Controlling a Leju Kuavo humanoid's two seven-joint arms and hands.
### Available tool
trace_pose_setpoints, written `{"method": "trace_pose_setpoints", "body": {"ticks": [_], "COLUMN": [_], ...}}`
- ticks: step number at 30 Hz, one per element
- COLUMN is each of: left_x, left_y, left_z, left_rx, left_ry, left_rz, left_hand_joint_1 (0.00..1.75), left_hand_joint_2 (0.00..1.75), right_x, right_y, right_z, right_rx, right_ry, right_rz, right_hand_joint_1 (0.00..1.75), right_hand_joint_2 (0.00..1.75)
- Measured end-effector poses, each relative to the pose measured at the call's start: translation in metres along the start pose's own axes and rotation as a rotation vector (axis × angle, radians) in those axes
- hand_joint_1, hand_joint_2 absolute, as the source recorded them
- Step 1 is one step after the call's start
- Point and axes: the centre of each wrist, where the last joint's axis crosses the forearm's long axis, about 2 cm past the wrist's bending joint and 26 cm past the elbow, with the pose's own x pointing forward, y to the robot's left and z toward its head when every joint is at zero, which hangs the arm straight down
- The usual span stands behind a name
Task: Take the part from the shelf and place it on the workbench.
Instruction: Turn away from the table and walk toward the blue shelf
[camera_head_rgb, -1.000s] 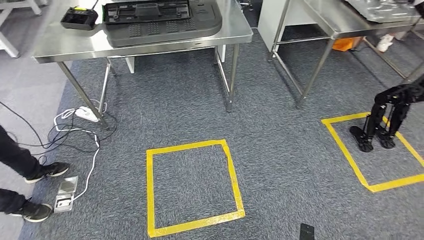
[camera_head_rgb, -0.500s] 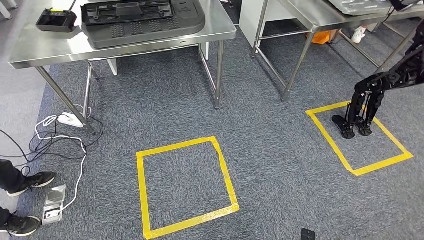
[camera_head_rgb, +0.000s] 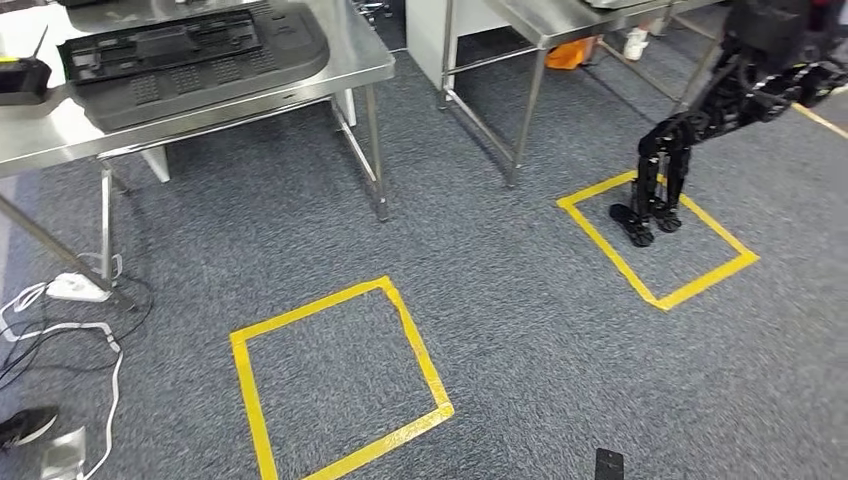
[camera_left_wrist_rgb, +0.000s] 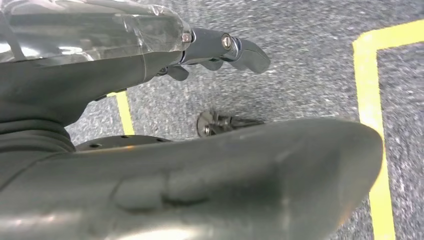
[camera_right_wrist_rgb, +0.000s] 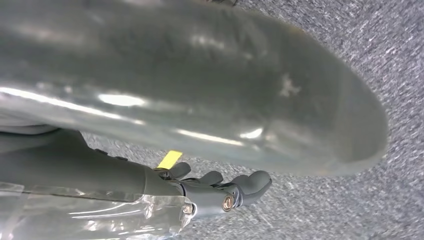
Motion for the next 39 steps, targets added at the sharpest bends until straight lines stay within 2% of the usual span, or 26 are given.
{"method": "trace_pose_setpoints", "body": {"ticks": [39], "left_x": [0.0009], "left_y": [-0.0016], "left_z": [0.0007], "left_rx": [0.004], "left_ry": [0.003], "left_rz": [-0.001], "left_hand_joint_1": [0.00], "left_hand_joint_2": [0.00], "right_x": [-0.0045], "right_y": [0.0081], "right_z": [0.0076], "right_rx": [0.023], "right_ry": [0.035], "right_rz": [-0.007], "right_hand_joint_1": [0.00], "right_hand_joint_2": [0.00]}}
